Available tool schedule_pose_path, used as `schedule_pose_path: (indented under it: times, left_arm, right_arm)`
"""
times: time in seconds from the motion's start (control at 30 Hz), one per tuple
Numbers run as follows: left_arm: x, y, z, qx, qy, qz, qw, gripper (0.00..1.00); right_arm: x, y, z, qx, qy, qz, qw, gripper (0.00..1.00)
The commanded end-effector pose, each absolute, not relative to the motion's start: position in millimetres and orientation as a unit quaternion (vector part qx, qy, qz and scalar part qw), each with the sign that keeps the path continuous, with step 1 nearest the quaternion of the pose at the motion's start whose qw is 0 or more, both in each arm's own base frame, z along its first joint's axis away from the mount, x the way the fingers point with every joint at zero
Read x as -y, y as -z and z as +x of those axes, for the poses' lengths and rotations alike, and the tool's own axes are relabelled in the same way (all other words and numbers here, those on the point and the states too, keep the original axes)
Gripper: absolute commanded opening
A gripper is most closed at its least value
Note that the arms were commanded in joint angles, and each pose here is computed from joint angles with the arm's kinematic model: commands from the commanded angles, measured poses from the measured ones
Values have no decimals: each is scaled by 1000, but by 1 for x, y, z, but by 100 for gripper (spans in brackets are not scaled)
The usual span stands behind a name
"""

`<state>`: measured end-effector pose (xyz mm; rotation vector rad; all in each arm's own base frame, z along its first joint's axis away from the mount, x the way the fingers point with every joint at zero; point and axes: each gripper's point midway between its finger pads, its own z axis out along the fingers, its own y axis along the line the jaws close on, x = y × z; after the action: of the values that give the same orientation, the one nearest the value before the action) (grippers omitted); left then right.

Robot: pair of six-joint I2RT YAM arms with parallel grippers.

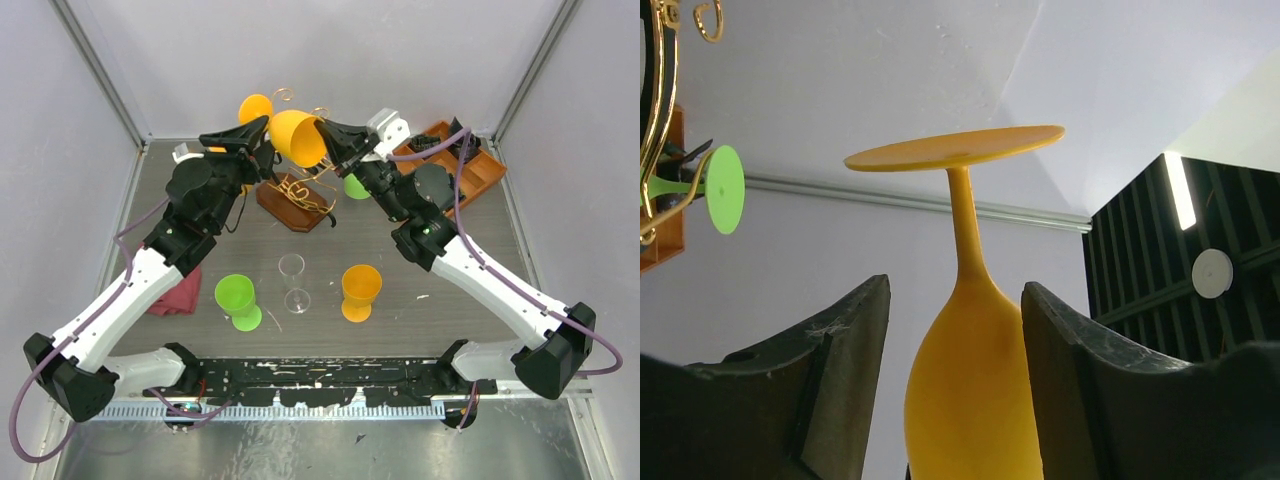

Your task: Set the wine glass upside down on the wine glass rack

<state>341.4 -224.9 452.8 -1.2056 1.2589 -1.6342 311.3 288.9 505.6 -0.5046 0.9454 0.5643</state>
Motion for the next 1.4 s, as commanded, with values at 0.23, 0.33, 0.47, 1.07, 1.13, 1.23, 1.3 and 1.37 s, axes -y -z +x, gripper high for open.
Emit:
schedule_pose_path:
  times: [0.23,0.33,0.47,1.07,1.13,1.23,1.3,1.37]
  left_arm:
    - [226,-447,354,-471,640,-474,378,39]
    - [228,-447,356,-469,642,-474,378,38]
    - [228,-446,359,-468,641,-476,380,43]
    - [214,-444,368,-458,635,-485,390,29]
    - [213,-444,368,-459,634,-484,391,20]
    - [208,-448,370,-461,629,-478,404,7]
    - [204,-453,372,-466,623,-467,421,2]
    - [199,-460,374,-472,615,-452,441,1]
  right_arm:
    - [-290,-524,295,-415,-284,-227,834,1]
    - [-291,-523,295,-415,-284,-229,833,1]
    - [-295,-522,295,-415,-289,-235,830,1]
    - [-299,-524,297,-414,-290,-236,830,1]
    - [-299,-522,301,-418,-284,-233,831,1]
    - [-300,-519,305,-425,-278,-232,829,5]
    - [-302,-517,306,-428,-278,-235,827,13]
    - [-304,-516,308,-432,-274,-238,825,19]
